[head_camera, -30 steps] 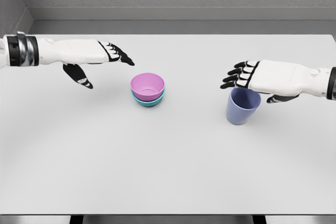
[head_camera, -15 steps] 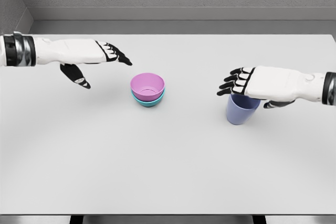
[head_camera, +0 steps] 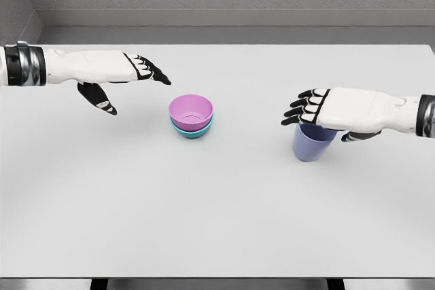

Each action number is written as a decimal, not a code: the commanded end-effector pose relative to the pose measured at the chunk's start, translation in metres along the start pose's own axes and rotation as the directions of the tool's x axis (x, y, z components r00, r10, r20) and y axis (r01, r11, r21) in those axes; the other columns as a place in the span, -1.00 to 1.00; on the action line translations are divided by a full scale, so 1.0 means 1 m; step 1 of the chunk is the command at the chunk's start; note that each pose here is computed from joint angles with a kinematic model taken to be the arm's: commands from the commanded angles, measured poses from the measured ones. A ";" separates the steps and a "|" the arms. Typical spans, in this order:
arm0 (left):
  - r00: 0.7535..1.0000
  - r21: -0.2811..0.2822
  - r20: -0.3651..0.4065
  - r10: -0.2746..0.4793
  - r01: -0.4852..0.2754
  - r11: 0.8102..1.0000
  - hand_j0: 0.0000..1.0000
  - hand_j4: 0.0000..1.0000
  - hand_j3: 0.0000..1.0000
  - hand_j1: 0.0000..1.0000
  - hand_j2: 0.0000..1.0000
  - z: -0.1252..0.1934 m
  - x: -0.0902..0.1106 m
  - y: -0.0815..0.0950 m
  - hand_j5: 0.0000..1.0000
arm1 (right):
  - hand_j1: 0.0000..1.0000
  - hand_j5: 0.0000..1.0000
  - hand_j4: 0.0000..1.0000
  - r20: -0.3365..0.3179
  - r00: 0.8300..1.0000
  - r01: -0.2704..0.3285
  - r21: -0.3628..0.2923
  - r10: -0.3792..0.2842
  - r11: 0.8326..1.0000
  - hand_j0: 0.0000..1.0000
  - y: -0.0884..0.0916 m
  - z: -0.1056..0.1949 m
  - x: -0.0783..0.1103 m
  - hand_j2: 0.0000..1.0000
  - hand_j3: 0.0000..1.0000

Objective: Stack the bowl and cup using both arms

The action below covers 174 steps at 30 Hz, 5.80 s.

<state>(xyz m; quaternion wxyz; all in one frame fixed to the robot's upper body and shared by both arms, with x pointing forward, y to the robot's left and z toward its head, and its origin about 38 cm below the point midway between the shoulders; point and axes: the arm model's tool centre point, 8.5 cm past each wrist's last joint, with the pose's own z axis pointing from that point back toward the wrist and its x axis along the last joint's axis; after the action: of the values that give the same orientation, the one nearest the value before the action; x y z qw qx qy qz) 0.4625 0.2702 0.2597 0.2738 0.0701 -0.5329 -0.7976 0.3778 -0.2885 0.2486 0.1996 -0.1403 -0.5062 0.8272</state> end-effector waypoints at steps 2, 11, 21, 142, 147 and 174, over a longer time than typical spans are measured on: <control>1.000 0.005 0.000 0.005 -0.005 1.000 1.00 1.00 1.00 1.00 1.00 0.001 0.000 0.001 1.00 | 1.00 1.00 1.00 -0.009 1.000 -0.001 0.009 0.001 1.000 1.00 0.002 -0.001 -0.002 1.00 1.00; 1.000 0.005 0.000 0.005 -0.005 1.000 1.00 1.00 1.00 1.00 1.00 0.001 0.000 0.001 1.00 | 1.00 1.00 1.00 -0.002 1.000 0.011 0.015 -0.011 1.000 1.00 0.008 -0.009 -0.001 1.00 1.00; 1.000 0.003 0.002 0.009 -0.009 1.000 1.00 1.00 1.00 1.00 1.00 -0.001 0.000 -0.001 1.00 | 1.00 1.00 1.00 0.016 1.000 0.019 0.024 -0.019 1.000 1.00 0.013 -0.015 0.003 1.00 1.00; 1.000 -0.004 0.005 0.005 -0.005 1.000 1.00 1.00 1.00 1.00 1.00 0.002 0.003 -0.004 1.00 | 0.23 0.23 0.23 0.019 0.998 0.060 -0.122 -0.058 0.991 0.23 -0.020 -0.047 -0.019 0.23 0.23; 1.000 -0.004 0.005 0.005 -0.005 1.000 1.00 1.00 1.00 1.00 1.00 0.002 0.003 -0.004 1.00 | 0.23 0.23 0.23 0.043 0.998 0.061 -0.151 -0.055 0.987 0.23 -0.028 -0.058 -0.014 0.23 0.23; 1.000 -0.004 0.002 0.006 -0.006 1.000 1.00 1.00 1.00 1.00 1.00 0.003 0.002 -0.004 1.00 | 0.24 0.24 0.24 0.203 0.979 0.079 -0.348 -0.007 0.934 0.24 -0.103 -0.130 0.018 0.24 0.24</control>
<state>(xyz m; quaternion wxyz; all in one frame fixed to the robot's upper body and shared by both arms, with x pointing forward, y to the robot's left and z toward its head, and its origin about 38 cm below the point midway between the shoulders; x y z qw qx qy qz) 0.4579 0.2723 0.2568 0.2735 0.0676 -0.5298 -0.7999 0.4384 -0.1410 0.2811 0.1383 -0.0844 -0.6623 0.7315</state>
